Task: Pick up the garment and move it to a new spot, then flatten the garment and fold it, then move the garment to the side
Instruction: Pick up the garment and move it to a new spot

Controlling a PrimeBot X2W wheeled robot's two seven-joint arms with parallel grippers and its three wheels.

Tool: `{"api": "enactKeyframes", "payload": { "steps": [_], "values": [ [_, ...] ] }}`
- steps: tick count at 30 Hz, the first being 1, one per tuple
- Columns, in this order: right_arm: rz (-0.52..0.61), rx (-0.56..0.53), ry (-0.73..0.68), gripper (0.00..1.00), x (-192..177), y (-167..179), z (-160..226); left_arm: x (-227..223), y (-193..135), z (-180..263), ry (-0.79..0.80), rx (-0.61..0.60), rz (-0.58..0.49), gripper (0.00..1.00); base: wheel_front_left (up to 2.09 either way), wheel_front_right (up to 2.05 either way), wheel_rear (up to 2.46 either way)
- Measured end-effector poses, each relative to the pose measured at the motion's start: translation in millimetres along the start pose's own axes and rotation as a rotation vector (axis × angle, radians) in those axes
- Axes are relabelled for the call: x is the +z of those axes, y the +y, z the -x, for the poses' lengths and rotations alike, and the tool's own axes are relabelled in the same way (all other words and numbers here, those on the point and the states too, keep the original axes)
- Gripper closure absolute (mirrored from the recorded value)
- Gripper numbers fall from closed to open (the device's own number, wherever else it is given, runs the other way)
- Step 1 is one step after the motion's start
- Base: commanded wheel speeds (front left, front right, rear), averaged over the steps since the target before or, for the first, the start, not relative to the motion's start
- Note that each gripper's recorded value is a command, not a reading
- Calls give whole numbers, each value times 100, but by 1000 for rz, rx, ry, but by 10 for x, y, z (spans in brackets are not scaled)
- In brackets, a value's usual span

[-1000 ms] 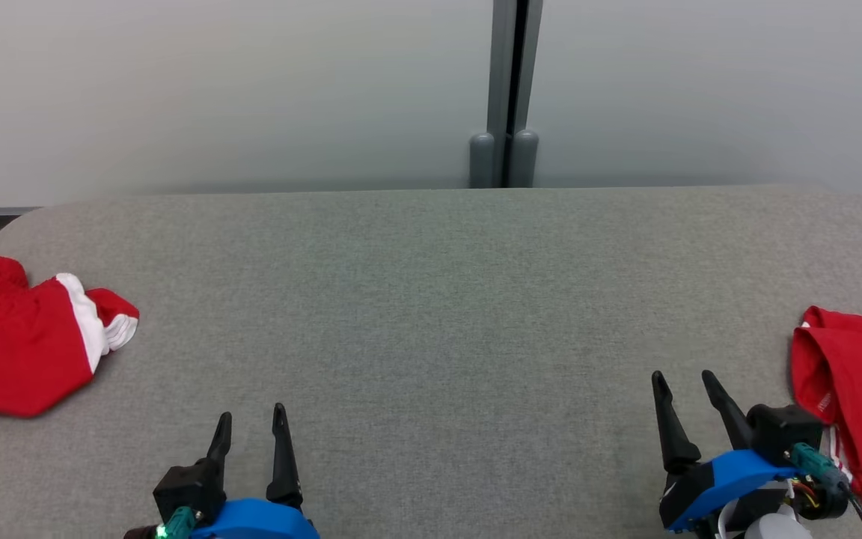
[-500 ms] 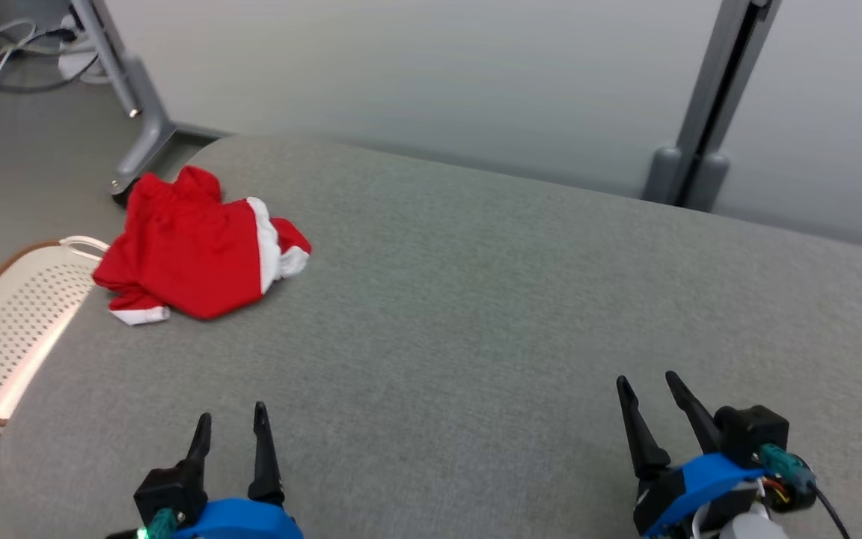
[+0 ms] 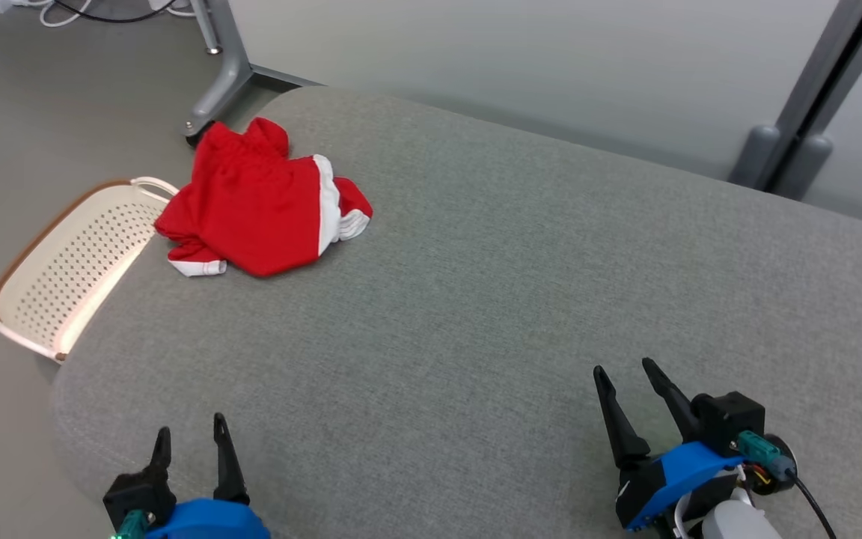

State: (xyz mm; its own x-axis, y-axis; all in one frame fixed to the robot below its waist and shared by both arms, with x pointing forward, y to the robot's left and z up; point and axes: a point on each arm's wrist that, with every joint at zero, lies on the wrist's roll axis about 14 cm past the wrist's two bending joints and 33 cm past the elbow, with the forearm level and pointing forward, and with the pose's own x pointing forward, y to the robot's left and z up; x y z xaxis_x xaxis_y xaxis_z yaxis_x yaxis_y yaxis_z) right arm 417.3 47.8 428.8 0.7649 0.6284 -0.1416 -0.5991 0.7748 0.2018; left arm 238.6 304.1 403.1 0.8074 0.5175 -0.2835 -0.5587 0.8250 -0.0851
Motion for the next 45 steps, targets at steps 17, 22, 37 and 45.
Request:
{"api": "enactKeyframes", "payload": {
  "steps": [17,22,37,45],
  "values": [
    [0,-143,-5,0,-176,-969,37,288,-751,-1528,-2,-102,-250,0,0,0,0],
    [8,-183,-10,0,-188,-1226,94,158,-931,-1837,46,-123,-287,0,0,0,0],
    [20,-259,-11,0,-201,-1580,239,-37,-1079,-2170,143,-129,-278,100,0,0,0],
    [5,-290,-31,0,-88,-1548,306,558,-1496,-2100,-33,-265,-210,100,0,0,0]
  ]
}}
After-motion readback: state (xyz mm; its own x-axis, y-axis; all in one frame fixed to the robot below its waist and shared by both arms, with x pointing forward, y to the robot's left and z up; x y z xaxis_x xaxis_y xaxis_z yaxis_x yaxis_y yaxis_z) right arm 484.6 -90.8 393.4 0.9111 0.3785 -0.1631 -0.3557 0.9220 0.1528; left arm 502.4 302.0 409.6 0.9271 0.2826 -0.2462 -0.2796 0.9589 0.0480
